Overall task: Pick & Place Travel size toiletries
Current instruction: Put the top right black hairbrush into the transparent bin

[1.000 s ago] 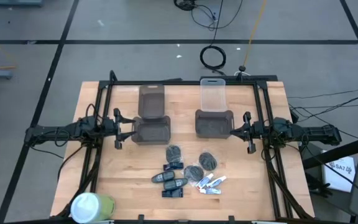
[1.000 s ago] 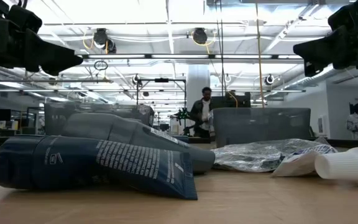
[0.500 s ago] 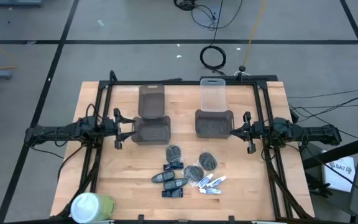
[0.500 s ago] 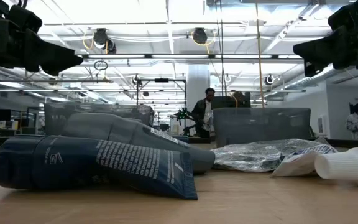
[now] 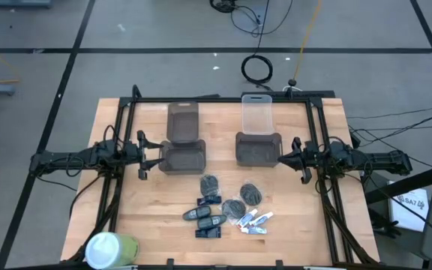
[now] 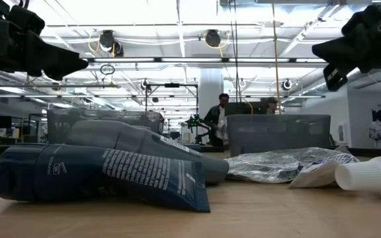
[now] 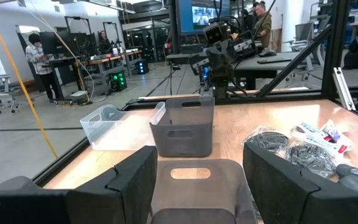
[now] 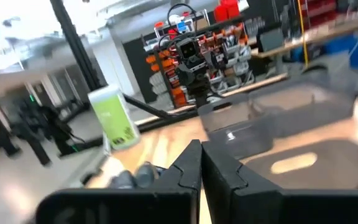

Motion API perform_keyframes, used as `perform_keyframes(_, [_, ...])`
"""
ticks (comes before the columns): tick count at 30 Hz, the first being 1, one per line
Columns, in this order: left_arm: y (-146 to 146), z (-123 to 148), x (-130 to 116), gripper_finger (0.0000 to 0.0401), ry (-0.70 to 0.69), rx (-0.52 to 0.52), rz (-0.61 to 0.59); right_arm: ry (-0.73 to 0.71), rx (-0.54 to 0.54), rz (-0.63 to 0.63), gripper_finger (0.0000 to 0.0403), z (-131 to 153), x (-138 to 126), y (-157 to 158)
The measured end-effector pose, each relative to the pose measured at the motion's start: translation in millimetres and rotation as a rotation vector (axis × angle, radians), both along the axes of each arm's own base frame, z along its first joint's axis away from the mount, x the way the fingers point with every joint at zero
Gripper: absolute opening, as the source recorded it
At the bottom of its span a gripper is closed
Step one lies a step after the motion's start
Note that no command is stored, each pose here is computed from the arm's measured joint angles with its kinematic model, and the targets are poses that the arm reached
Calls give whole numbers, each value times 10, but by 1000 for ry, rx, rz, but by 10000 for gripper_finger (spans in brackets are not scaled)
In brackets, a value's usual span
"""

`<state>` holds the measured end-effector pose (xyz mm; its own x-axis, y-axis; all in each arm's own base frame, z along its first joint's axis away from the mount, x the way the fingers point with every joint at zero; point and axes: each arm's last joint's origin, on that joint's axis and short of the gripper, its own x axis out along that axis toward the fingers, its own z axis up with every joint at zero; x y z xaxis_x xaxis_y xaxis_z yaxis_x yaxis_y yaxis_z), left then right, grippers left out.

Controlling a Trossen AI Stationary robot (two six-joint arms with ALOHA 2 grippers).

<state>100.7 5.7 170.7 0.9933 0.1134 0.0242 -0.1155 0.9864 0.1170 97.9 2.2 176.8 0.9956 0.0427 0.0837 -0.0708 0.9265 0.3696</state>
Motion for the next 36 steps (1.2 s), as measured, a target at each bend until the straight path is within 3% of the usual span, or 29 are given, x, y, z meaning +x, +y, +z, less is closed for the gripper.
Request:
perform_keyframes(3, [0,2,0,235,-1,0,0,-5,21,2,4,6,-1,0])
perform_keyframes(8, [0,0,0,235,0,0,0,-6,-41,-22,4,4,0,-5])
perform_keyframes(15, [0,0,0,234,0,0,0,15,-240,-75,4,-18,2,-17])
perform_keyframes(22, [0,0,0,234,0,0,0,1,-167,-69,4,-3,1,-16])
perform_keyframes(26, [0,0,0,234,0,0,0,-144,-131,-23,4,135,-13,0])
perform_keyframes(32, [0,1,0,235,0,0,0,-473,-212,181,19,421,-52,104])
perform_keyframes(36, [0,0,0,234,0,0,0,-420,-242,238,71,395,58,187])
